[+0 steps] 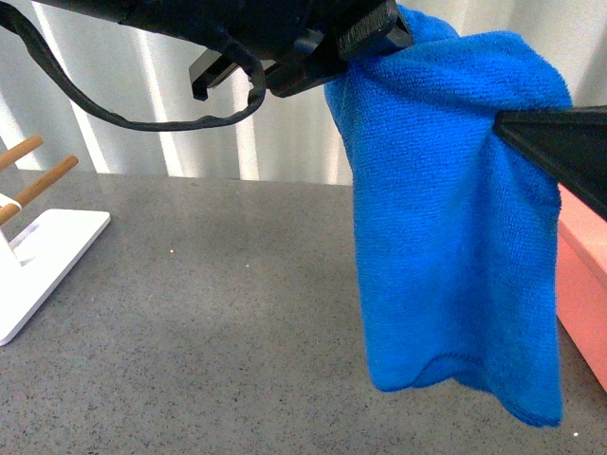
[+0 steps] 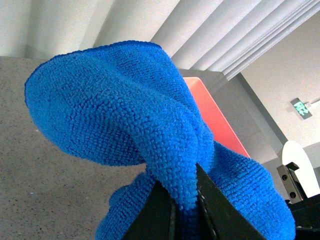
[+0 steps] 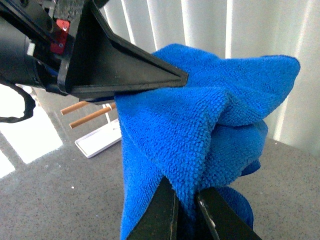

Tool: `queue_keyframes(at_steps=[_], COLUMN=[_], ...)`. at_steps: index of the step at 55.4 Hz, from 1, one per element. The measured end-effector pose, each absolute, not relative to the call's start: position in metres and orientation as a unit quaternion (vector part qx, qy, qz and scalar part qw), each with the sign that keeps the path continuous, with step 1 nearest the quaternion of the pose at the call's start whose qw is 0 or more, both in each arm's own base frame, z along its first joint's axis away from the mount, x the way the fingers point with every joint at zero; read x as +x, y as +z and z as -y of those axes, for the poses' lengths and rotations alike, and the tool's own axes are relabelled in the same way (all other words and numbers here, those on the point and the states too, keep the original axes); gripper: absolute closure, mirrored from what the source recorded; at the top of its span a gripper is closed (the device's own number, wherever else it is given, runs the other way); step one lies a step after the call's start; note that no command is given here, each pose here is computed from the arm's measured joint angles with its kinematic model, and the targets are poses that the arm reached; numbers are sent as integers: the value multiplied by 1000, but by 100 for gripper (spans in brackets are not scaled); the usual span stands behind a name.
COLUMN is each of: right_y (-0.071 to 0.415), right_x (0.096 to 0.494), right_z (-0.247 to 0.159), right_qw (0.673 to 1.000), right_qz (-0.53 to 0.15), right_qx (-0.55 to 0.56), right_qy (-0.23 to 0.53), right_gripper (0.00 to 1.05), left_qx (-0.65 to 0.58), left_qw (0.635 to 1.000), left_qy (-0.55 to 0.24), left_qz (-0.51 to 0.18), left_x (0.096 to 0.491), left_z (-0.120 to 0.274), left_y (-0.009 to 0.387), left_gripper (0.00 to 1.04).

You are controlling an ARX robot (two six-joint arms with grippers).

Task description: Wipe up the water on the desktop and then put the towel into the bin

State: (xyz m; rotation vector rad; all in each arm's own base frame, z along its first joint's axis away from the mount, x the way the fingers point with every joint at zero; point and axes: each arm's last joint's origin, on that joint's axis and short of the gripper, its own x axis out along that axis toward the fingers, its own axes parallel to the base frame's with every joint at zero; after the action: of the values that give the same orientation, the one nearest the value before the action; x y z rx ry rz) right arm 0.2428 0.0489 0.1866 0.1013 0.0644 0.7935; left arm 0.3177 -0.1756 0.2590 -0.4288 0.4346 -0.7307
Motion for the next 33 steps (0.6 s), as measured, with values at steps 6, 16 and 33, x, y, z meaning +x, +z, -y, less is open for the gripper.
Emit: queue_keyframes(at_steps=[6, 16, 33], right_y=[195, 202, 205], right_x=[242, 241, 241], right_z=[-42, -35, -23], right_qw=[925, 929, 939], right_qz=[-20, -12, -8], right_qx=[56, 75, 81], right_qy=[375, 362, 333], right_gripper=[101, 101, 101], left_qx=[-208, -200, 51], left_qw=[890, 908, 945], left_qy=[-348, -301, -221], left_qz=[-210, -209, -236], left_x=[318, 327, 308], left_z=[170, 144, 53], left_y=[262, 263, 235], left_gripper=[77, 38, 7])
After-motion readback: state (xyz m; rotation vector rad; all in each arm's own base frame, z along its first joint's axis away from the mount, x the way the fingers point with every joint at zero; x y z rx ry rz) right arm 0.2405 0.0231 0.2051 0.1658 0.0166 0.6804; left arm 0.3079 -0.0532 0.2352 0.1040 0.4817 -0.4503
